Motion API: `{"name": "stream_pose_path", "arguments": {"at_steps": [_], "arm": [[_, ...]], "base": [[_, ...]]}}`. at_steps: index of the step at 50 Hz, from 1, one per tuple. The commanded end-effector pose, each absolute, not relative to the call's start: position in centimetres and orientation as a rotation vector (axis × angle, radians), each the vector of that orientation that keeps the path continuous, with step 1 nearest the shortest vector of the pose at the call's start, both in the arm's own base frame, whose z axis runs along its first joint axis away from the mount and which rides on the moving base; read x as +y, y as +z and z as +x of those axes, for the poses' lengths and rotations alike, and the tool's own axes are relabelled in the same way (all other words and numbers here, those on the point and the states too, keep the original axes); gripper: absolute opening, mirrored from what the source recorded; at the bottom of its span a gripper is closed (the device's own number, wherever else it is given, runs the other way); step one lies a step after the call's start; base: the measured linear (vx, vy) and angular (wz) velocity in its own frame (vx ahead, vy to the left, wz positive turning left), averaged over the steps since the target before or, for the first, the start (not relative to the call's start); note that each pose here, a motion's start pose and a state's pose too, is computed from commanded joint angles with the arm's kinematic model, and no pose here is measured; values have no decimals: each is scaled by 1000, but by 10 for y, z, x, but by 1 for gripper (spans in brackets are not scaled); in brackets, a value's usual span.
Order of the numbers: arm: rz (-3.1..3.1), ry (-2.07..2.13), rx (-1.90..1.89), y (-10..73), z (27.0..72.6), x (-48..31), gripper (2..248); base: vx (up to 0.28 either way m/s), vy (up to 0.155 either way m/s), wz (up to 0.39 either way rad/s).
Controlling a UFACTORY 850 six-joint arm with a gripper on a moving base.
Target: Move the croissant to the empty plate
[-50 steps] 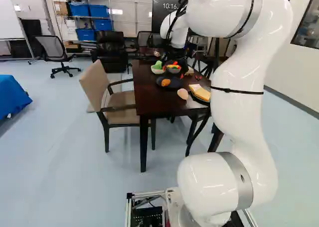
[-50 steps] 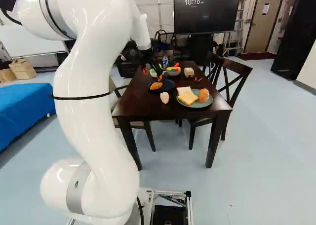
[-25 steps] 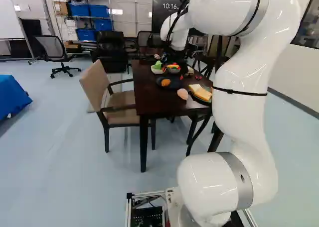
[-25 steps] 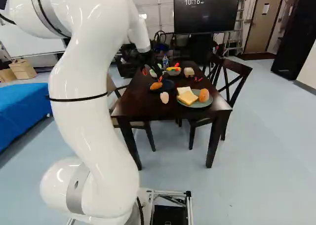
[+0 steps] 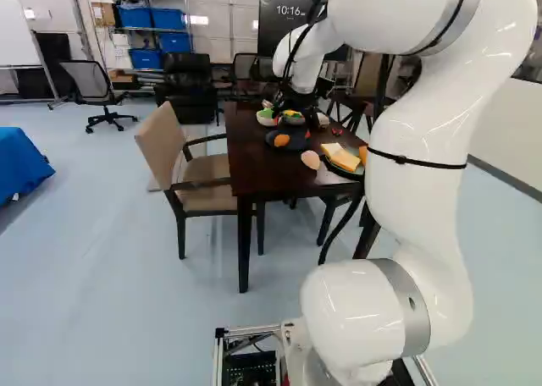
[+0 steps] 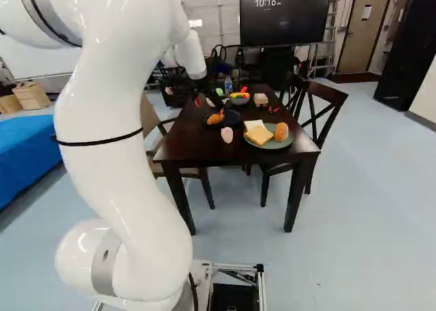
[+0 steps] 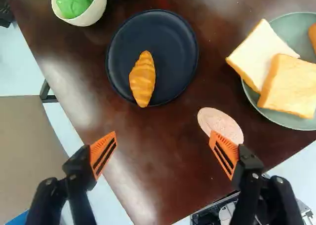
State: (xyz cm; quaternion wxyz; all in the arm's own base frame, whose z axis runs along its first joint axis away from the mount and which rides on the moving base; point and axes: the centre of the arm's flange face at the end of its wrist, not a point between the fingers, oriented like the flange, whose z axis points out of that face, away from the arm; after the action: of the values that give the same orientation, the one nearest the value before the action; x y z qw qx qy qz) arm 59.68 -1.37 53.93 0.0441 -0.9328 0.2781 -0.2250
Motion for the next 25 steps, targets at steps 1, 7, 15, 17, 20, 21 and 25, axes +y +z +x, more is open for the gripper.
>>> {"name": "stream_pose_path", "arguments": {"at_steps": [1,7,15,17,20,21,25], "arm": [[-2850,-694,844,538,595,-14,247],[-2844,-734,806,532,587,-13,247],[-2835,-792,752,523,574,-11,247],[-2832,-807,738,521,570,-11,247],[-2828,-831,716,517,564,-10,247],[-2826,-839,709,516,562,-10,247],[-2820,-875,677,510,554,-10,247]], "base": [[0,0,0],[0,0,0],[0,0,0],[0,0,0],[0,0,0],[0,0,0],[0,0,0]]}}
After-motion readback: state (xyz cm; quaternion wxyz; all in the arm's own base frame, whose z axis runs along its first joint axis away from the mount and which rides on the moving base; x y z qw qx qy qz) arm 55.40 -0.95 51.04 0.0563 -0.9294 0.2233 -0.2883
